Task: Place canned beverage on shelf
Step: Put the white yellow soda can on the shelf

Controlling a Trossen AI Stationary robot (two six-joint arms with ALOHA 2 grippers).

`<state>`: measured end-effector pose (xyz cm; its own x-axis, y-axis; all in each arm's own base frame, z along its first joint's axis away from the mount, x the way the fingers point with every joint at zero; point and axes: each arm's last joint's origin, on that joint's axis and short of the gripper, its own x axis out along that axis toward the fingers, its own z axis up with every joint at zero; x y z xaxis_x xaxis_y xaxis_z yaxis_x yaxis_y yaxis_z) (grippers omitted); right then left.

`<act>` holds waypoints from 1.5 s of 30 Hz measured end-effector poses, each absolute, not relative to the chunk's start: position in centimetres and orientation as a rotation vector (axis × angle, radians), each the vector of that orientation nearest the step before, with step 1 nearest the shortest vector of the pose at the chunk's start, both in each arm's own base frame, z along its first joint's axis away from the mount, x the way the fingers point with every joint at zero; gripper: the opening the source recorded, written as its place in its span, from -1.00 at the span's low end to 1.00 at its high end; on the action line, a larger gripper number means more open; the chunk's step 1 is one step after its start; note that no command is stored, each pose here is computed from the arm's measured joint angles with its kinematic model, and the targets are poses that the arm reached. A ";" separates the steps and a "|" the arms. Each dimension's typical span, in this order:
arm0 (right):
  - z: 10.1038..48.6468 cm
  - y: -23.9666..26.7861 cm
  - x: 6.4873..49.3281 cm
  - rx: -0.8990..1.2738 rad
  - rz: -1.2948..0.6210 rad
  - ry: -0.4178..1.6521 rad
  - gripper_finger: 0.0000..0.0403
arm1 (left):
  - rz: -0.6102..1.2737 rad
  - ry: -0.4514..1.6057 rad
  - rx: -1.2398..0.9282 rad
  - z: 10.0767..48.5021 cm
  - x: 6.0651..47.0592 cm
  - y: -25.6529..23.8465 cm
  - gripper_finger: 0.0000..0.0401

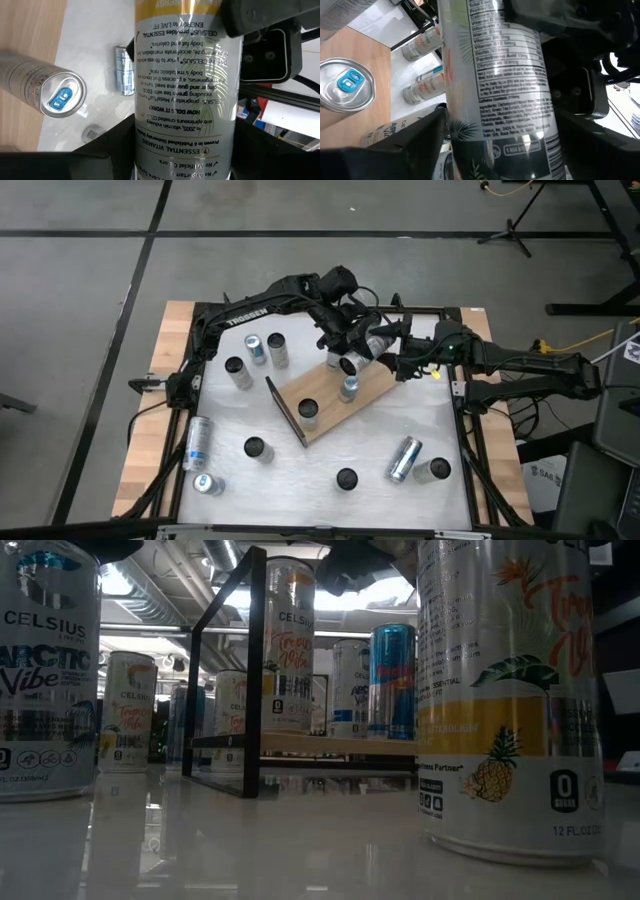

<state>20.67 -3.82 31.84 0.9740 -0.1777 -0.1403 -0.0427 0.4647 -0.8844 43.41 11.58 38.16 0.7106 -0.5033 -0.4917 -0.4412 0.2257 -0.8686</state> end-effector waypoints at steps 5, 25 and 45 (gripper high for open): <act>31.7 -3.9 20.9 -1.089 -0.091 0.238 0.34 | -0.039 0.856 -1.398 38.1 43.4 11.6 0.15; 31.4 -4.0 21.1 -1.054 -0.094 0.259 0.22 | 0.005 0.833 -1.373 38.1 43.4 11.7 0.47; 31.3 -3.9 21.1 -0.939 -0.096 0.259 0.22 | -0.092 0.806 -1.186 38.1 43.4 11.9 0.76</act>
<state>21.08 -3.94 31.27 0.9648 -0.1938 -0.1777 -0.0305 0.5887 -0.8078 43.38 11.91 38.11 0.7236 -0.4645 -0.5105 -0.3382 0.4061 -0.8489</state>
